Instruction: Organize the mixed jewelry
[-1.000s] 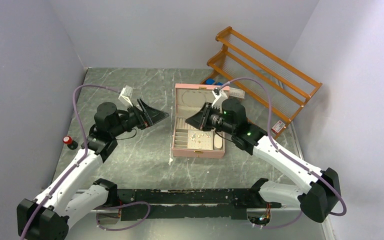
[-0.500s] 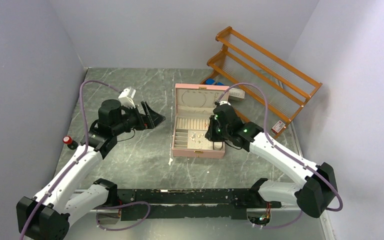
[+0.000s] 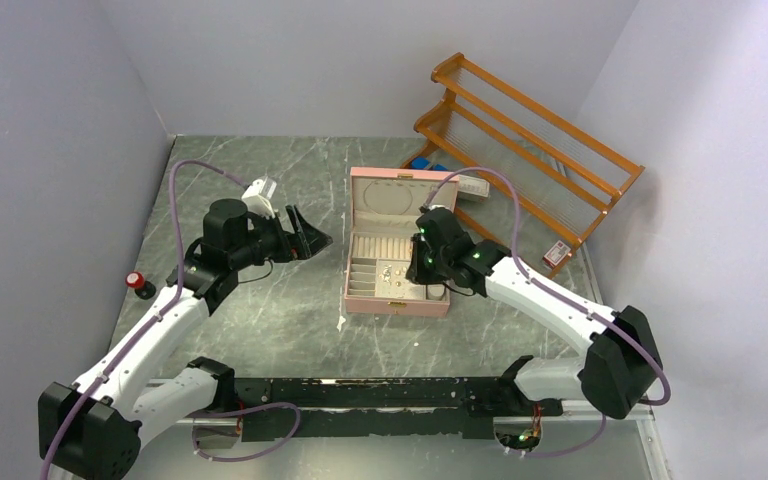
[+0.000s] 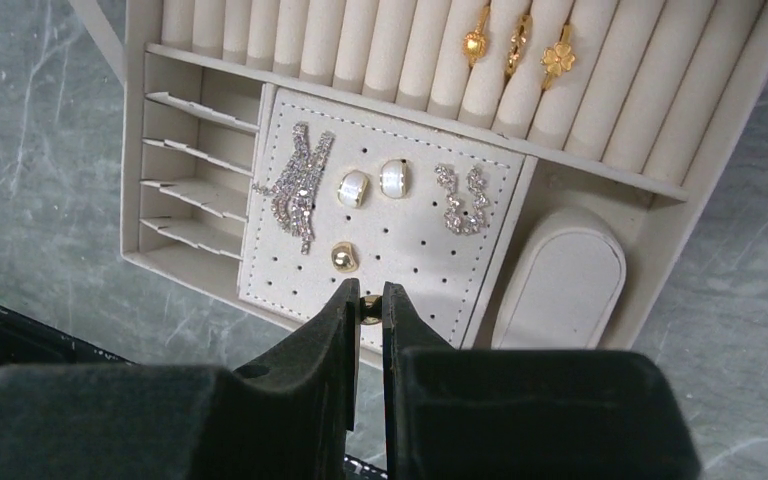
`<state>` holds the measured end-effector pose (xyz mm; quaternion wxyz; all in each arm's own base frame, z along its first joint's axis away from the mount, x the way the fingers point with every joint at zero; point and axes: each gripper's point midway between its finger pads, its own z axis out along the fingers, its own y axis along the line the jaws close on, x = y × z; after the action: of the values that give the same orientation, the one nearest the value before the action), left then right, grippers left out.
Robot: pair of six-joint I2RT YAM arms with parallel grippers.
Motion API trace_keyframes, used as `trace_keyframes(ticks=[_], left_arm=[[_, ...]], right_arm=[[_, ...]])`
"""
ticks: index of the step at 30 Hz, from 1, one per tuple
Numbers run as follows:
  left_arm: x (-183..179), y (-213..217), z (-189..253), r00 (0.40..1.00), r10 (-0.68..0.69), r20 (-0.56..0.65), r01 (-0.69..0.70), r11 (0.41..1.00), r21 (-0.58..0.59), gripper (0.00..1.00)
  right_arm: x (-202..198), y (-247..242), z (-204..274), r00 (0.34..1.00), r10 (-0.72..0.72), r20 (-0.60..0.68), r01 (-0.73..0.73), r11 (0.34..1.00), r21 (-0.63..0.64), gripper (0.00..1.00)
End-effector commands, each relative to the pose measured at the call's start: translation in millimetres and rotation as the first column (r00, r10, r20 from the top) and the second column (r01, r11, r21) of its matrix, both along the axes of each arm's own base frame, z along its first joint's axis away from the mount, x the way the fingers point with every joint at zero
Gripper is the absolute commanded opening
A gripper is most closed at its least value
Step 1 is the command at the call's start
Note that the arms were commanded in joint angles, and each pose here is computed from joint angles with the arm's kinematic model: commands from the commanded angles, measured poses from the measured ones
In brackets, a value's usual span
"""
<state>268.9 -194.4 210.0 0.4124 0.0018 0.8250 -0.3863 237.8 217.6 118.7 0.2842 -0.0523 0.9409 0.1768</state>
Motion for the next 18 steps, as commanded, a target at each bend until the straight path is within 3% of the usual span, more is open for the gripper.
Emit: trace_keyframes(ticks=[1,18], left_arm=[[0.2,-4.5,7.3,0.999,-0.025,0.028,0.026,0.999,-0.024,0.94],[-0.8,-5.3,6.0,1.000,-0.026,0.017,0.027,0.999,-0.030,0.93]], right_arm=[[8.0,6.2,0.6,1.000,0.015,0.023,-0.016,1.000,0.009,0.08],[15.2,4.6,-18.1,0.999,0.025,0.026,-0.024,0.999,-0.041,0.08]])
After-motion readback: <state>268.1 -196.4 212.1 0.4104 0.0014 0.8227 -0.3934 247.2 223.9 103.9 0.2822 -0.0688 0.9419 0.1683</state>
